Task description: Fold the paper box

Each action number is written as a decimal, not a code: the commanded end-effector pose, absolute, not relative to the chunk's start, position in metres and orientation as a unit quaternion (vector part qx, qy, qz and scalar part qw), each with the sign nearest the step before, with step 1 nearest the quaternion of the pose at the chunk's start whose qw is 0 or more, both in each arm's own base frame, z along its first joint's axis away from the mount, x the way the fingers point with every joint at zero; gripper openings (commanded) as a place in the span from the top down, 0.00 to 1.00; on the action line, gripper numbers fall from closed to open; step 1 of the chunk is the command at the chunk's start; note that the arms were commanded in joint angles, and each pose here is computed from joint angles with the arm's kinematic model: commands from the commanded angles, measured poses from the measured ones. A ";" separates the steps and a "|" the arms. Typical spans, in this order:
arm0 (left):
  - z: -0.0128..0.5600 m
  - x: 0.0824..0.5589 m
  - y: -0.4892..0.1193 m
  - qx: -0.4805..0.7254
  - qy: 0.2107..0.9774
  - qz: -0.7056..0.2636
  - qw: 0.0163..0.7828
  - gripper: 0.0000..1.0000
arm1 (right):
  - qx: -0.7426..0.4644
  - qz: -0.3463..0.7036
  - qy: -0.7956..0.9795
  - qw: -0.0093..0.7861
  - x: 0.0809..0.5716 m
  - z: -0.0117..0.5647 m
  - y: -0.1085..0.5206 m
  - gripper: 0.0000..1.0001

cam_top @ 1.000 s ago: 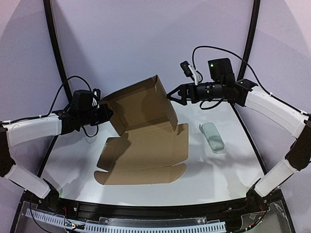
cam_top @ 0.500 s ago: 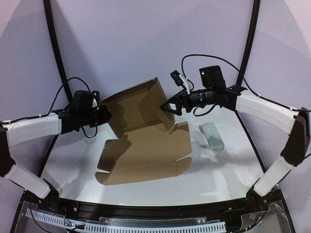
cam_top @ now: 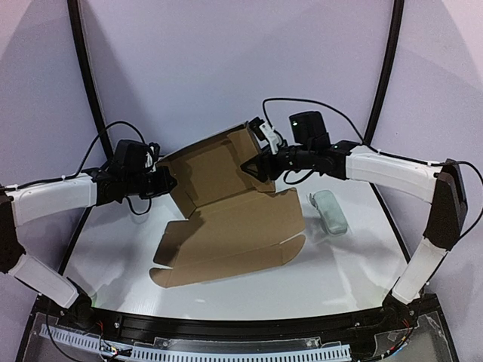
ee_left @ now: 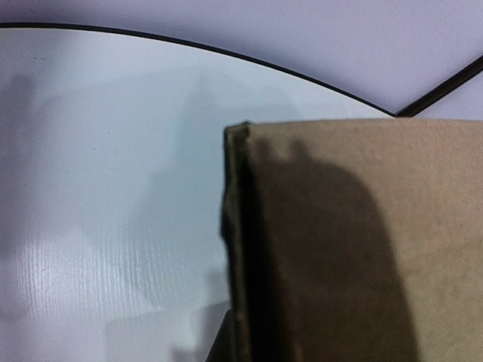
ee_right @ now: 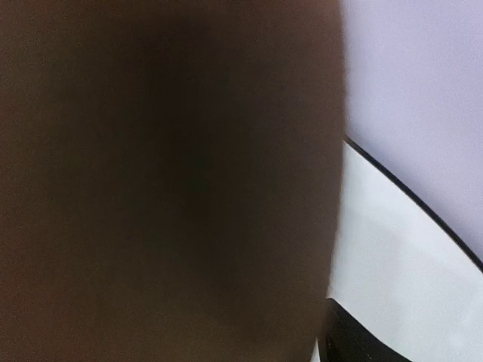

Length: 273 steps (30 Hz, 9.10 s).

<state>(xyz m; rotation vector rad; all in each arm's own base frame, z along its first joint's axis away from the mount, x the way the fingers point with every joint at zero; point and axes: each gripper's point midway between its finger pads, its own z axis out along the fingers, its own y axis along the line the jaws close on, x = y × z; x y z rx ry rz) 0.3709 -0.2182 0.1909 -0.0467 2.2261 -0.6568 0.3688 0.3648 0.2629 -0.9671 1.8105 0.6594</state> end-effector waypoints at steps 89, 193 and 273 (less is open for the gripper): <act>0.179 0.382 -0.204 -0.149 0.918 -0.171 0.326 0.99 | -0.260 -0.080 0.776 0.569 0.442 0.237 0.342 1.00; 0.181 0.438 -0.251 0.167 0.851 0.064 0.494 0.99 | -0.283 0.304 0.768 0.488 0.394 0.318 0.312 0.02; 0.468 0.356 -0.103 -0.070 0.798 0.010 0.599 0.01 | -0.098 0.007 0.970 0.221 0.381 0.121 0.110 0.02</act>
